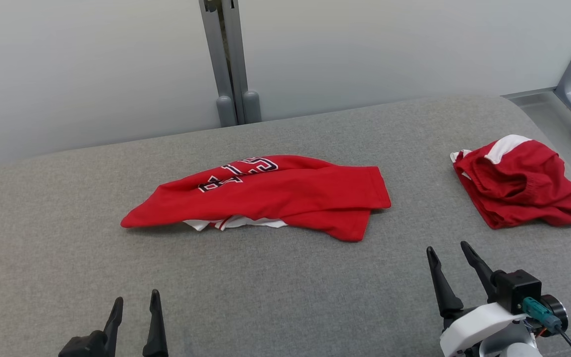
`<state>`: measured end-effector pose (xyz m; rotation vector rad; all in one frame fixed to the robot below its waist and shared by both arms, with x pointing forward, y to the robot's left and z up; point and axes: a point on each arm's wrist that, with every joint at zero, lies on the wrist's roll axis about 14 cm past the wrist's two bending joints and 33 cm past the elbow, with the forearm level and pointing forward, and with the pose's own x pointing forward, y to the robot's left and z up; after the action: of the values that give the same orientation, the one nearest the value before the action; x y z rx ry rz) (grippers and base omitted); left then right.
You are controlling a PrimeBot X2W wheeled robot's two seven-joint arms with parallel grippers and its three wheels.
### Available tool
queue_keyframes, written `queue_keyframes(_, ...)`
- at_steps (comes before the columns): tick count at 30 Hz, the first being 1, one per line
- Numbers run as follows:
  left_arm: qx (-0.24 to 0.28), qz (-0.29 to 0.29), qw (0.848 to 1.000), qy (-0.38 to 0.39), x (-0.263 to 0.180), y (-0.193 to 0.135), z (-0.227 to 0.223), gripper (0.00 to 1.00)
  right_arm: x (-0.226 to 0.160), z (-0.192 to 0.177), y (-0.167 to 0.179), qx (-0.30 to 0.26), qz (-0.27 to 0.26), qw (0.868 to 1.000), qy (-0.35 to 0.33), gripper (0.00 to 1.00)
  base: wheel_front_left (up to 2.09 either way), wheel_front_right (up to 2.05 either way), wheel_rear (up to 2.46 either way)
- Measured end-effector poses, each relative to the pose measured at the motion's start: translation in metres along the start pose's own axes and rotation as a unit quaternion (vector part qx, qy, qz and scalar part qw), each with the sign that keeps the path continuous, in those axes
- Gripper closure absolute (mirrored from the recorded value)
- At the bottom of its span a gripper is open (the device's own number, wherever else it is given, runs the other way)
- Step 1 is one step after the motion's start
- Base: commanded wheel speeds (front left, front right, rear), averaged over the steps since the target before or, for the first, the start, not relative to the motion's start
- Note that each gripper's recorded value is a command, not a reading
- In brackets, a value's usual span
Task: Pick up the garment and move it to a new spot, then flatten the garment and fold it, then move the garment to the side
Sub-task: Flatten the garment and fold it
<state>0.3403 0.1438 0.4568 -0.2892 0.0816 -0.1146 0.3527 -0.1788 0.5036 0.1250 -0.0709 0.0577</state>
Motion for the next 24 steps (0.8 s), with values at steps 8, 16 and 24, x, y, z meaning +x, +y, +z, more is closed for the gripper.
queue_keyframes(8,0.006,-0.011,1.0,0.008,0.005,-0.005,-0.004,0.0,0.001,-0.002,-0.002,0.0,-0.003,1.0,0.003,0.0,0.0,0.0,0.0)
queue_keyframes(16,0.019,-0.04,0.998,0.032,0.037,-0.02,-0.013,0.0,0.009,-0.006,0.002,-0.003,0.004,1.0,0.01,0.0,0.0,0.0,0.0)
queue_keyframes(24,0.038,-0.061,0.993,0.097,0.094,-0.03,-0.035,0.0,0.023,-0.011,-0.001,-0.006,0.004,1.0,0.018,0.0,0.0,0.0,0.0)
